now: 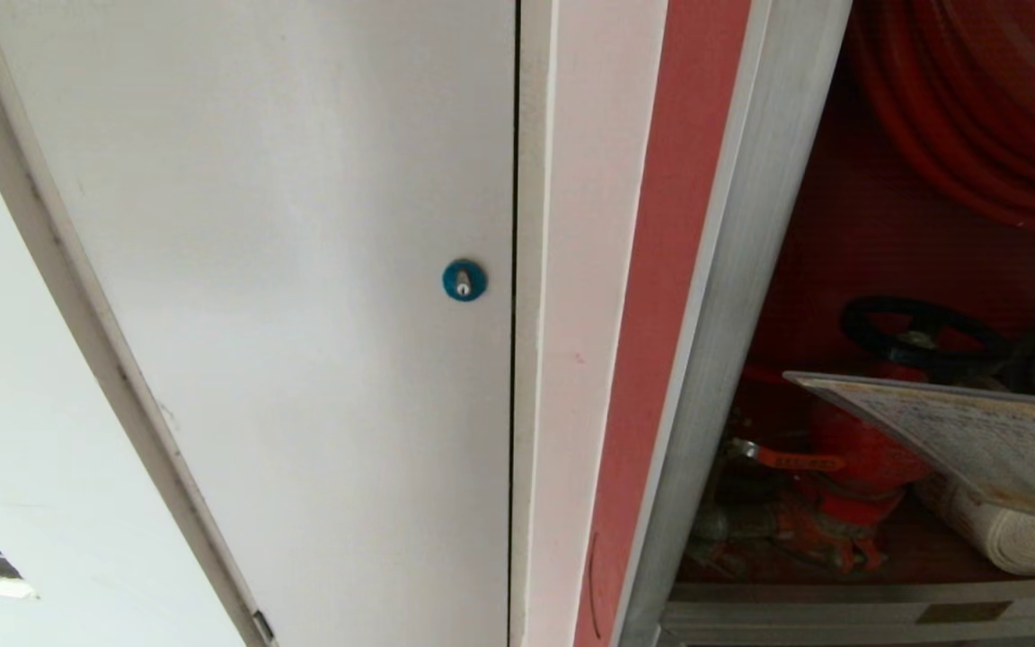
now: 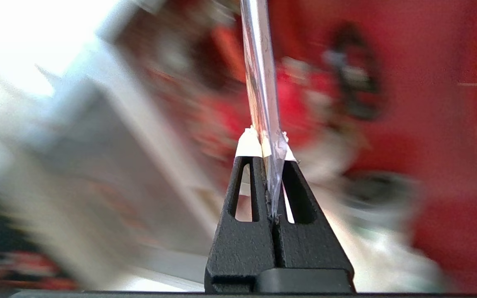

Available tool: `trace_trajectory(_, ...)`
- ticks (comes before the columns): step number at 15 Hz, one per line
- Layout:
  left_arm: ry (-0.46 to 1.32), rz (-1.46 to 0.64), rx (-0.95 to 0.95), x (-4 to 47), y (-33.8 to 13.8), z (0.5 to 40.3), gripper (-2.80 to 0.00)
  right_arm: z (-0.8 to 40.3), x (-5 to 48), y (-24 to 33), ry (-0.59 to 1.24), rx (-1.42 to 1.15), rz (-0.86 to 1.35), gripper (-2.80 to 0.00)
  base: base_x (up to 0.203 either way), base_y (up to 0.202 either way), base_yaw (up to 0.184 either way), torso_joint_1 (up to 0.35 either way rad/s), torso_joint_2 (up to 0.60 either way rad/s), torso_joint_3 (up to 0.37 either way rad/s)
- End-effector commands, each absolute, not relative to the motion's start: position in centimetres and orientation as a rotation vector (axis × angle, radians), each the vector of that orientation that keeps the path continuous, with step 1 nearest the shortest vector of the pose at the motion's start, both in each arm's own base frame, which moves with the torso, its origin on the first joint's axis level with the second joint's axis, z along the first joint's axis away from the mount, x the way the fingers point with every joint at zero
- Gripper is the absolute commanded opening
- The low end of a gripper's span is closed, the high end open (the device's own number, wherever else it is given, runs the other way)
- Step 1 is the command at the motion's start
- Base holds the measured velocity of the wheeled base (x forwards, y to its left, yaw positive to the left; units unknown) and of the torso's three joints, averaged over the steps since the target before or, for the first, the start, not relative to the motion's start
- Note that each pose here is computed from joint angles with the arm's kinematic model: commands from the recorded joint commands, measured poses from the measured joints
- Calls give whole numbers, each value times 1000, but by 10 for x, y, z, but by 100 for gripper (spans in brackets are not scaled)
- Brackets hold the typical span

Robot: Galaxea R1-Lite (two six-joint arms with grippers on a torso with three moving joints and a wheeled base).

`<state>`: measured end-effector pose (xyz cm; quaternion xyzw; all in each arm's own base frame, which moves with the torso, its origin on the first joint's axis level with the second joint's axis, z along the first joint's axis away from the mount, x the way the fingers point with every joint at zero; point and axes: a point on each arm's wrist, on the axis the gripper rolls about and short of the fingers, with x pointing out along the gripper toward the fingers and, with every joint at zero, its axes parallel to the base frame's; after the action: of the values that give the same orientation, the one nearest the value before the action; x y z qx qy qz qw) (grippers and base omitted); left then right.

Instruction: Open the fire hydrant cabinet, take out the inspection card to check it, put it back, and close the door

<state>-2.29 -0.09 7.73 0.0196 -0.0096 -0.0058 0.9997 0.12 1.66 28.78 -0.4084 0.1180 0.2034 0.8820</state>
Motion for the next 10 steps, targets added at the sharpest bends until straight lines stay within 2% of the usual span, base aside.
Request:
trace_trajectory(1, -11, -12, 40, -22, -1, 75, -280, 287, 14, 11, 274, -681, 550, -280, 0, 0, 0, 0, 0, 0)
trace_trajectory(6, -11, -11, 40, -22, -1, 76, -280, 287, 41, 3, 297, -270, 751, -280, 0, 0, 0, 0, 0, 0)
trace_trajectory(10, -12, -12, 39, -22, -1, 76, -280, 293, 60, 6, 357, -130, 936, -280, 0, 0, 0, 0, 0, 0)
